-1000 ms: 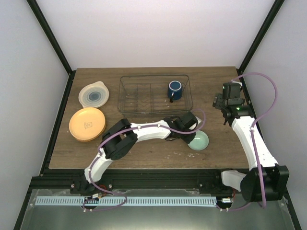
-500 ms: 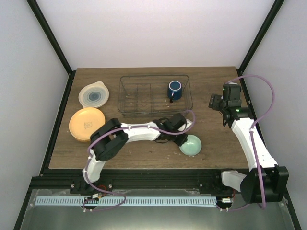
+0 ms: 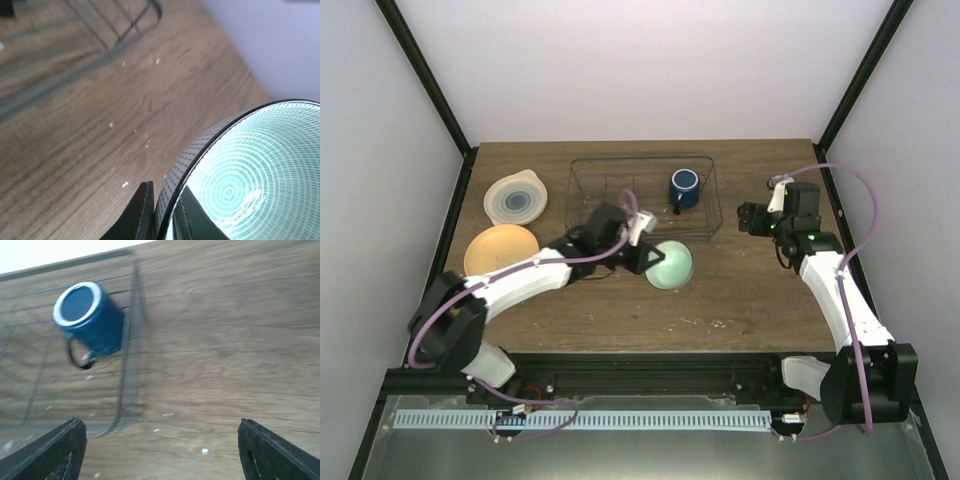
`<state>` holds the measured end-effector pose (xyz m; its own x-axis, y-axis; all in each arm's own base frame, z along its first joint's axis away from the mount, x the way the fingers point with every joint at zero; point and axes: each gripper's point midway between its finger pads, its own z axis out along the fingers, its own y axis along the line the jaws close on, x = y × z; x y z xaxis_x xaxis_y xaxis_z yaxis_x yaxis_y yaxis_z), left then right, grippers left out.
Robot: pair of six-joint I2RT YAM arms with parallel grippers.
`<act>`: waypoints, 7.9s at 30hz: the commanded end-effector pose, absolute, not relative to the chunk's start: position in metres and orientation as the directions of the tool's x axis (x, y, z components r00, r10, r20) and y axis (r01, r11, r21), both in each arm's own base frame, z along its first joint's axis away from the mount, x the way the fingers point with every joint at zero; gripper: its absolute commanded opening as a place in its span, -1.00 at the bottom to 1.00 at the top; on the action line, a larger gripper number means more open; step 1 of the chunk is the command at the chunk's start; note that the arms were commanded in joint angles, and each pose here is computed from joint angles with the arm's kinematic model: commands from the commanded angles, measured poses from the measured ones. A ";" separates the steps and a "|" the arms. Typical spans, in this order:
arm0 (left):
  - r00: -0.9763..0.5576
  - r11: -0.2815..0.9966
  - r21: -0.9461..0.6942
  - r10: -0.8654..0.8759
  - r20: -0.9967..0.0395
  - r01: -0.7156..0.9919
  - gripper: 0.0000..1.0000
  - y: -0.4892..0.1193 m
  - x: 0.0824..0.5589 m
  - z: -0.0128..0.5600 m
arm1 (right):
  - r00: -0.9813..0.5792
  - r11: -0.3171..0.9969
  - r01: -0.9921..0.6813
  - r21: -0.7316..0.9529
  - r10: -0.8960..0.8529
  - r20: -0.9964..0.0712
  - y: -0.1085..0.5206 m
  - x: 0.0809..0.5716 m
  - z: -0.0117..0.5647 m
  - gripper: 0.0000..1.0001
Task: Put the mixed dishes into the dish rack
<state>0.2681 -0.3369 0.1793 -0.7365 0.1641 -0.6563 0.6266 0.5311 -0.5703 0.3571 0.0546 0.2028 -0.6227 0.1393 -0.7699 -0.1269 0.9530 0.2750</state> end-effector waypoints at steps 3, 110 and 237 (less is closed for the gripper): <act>-0.703 0.296 -0.670 0.006 -0.711 0.681 -1.00 -0.310 0.263 0.249 | -0.486 0.700 -0.571 0.428 0.132 -0.864 0.127 0.324 0.256 0.68; -0.805 -0.206 -0.778 -0.154 -0.573 0.594 -1.00 -0.348 0.239 0.269 | -0.248 0.073 -0.961 0.268 0.212 -0.945 0.230 0.203 0.292 0.55; -0.608 0.819 -0.339 0.014 -0.794 0.462 1.00 -0.194 0.292 0.193 | -0.757 0.919 -0.354 0.174 -0.172 -0.631 0.159 0.421 0.180 -0.29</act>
